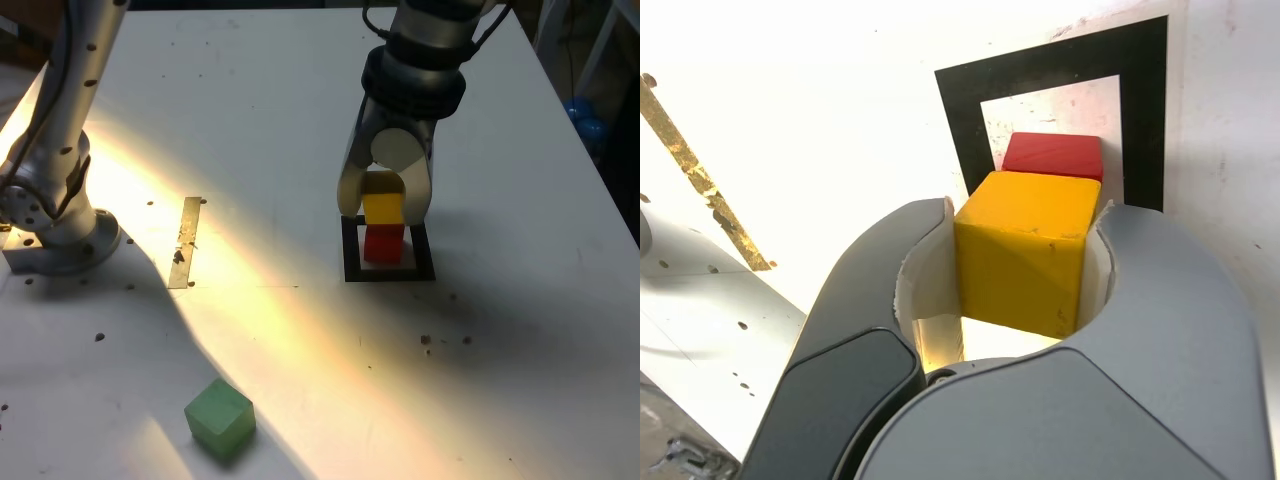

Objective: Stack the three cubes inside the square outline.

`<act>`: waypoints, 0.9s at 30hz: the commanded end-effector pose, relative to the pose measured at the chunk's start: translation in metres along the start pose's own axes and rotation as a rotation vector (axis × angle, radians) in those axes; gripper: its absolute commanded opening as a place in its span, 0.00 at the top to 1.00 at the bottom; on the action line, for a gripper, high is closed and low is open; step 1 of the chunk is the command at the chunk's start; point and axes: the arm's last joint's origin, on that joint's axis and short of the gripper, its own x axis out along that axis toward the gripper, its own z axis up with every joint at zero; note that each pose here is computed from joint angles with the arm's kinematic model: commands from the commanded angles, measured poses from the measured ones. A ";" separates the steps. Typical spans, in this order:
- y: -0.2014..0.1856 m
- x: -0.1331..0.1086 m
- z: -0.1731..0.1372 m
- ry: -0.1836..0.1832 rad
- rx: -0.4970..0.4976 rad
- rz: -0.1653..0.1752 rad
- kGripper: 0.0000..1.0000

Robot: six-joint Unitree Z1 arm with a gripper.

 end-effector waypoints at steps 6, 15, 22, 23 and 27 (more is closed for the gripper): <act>-0.002 0.013 0.002 0.014 0.011 -0.036 0.01; -0.002 0.005 -0.006 -0.016 0.005 -0.020 0.00; -0.004 -0.011 -0.032 -0.052 -0.027 0.024 0.00; -0.005 -0.012 -0.037 -0.055 -0.028 0.027 0.00; -0.019 -0.014 -0.056 -0.066 -0.002 0.041 0.00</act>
